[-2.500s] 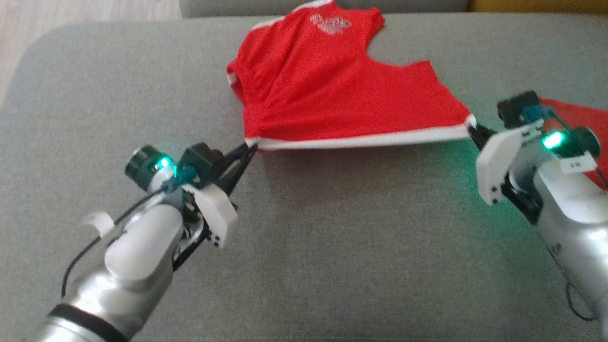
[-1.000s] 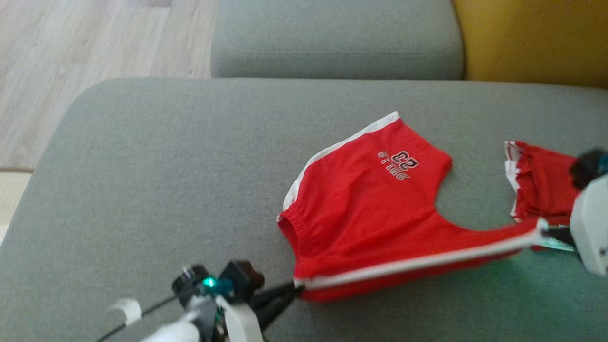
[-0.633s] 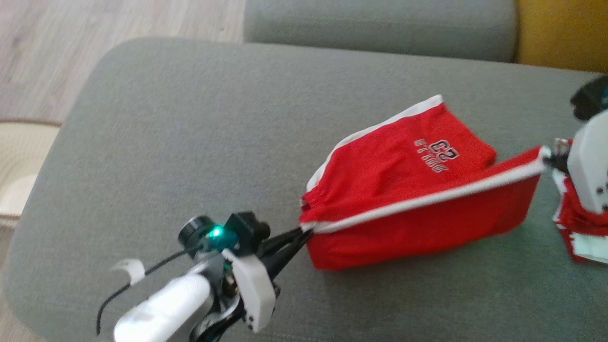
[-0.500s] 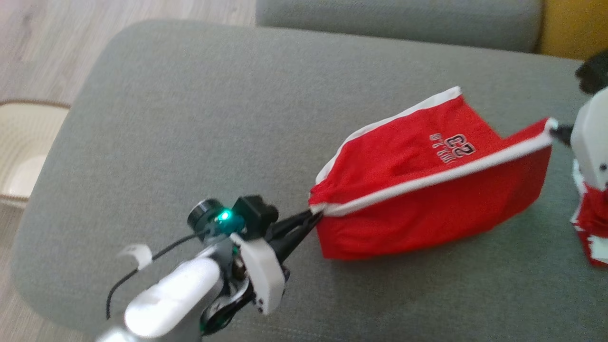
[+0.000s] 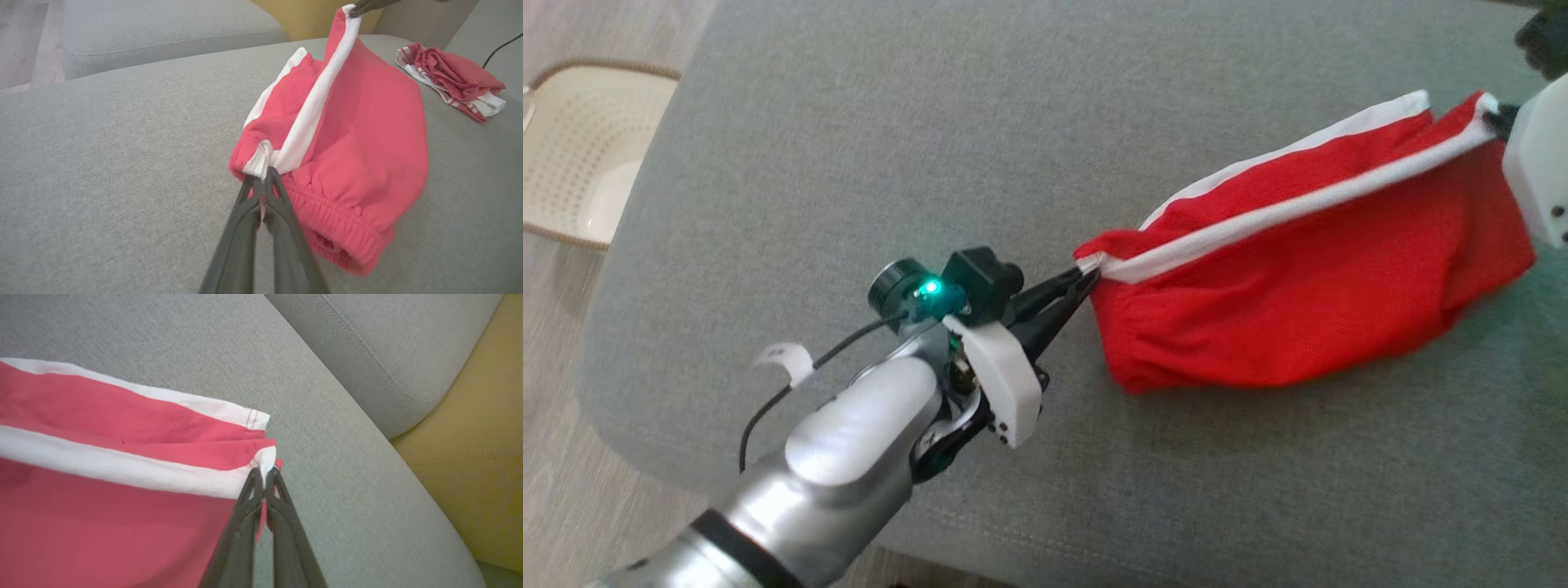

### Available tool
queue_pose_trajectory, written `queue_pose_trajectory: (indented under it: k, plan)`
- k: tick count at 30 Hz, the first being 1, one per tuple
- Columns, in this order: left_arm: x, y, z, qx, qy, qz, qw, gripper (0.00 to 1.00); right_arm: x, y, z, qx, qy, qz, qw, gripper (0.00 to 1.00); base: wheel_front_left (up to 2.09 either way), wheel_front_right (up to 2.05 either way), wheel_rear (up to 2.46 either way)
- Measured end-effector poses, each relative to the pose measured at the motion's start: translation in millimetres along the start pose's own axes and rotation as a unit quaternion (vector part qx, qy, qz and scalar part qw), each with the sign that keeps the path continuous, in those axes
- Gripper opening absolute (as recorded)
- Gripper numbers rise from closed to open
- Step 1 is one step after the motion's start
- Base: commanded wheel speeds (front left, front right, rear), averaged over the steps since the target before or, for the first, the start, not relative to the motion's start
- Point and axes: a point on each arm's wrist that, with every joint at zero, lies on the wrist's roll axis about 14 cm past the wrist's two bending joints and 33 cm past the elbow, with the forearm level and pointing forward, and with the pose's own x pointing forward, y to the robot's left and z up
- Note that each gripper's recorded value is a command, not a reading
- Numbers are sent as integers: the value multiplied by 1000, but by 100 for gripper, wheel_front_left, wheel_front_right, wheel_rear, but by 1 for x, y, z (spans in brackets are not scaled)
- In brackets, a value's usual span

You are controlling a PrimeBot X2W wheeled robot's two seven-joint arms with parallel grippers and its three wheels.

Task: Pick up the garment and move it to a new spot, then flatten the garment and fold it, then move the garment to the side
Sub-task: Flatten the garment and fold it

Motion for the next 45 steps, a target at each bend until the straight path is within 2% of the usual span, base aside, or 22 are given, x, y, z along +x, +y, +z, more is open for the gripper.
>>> queue_pose_trajectory:
  k: [11,12,13,14,15,16,23,29,36,37,40,45]
  plan:
    - [17,14,-16,-11,16,11,1000,0,45,-3,4,16,-8,6,1000,0,0,0,0]
    - [18,14,-17,-10,18,10,1000,0,47,-6,5,20,-11,3,1000,67,0,0,0]
    - [19,15,-18,-8,20,9,1000,13,49,-9,5,24,-13,-1,1000,100,0,0,0]
    - [20,15,-20,-8,23,8,1000,42,51,-11,6,26,-14,-3,1000,100,0,0,0]
    - [21,15,-22,-9,28,7,1000,93,52,-12,9,28,-20,-5,999,100,0,0,0]
    - [22,16,-24,-11,33,7,999,100,53,-14,10,33,-25,-7,999,100,0,0,0]
    - [22,17,-32,-3,47,6,999,100,47,-39,4,64,-46,-51,996,100,0,0,0]
    - [21,24,-14,5,23,16,1000,100,20,-60,20,98,-122,-92,983,100,0,0,0]
    - [12,39,25,2,-36,58,998,100,-25,-61,34,147,-241,-123,951,100,0,0,0]
    - [12,39,25,2,-36,58,998,100,-25,-61,34,147,-241,-123,951,100,0,0,0]
    - [6,42,44,-8,-71,77,994,100,-48,-61,36,163,-288,-137,934,100,0,0,0]
    - [-7,41,81,-28,-139,103,984,100,-92,-68,33,196,-362,-170,896,100,0,0,0]
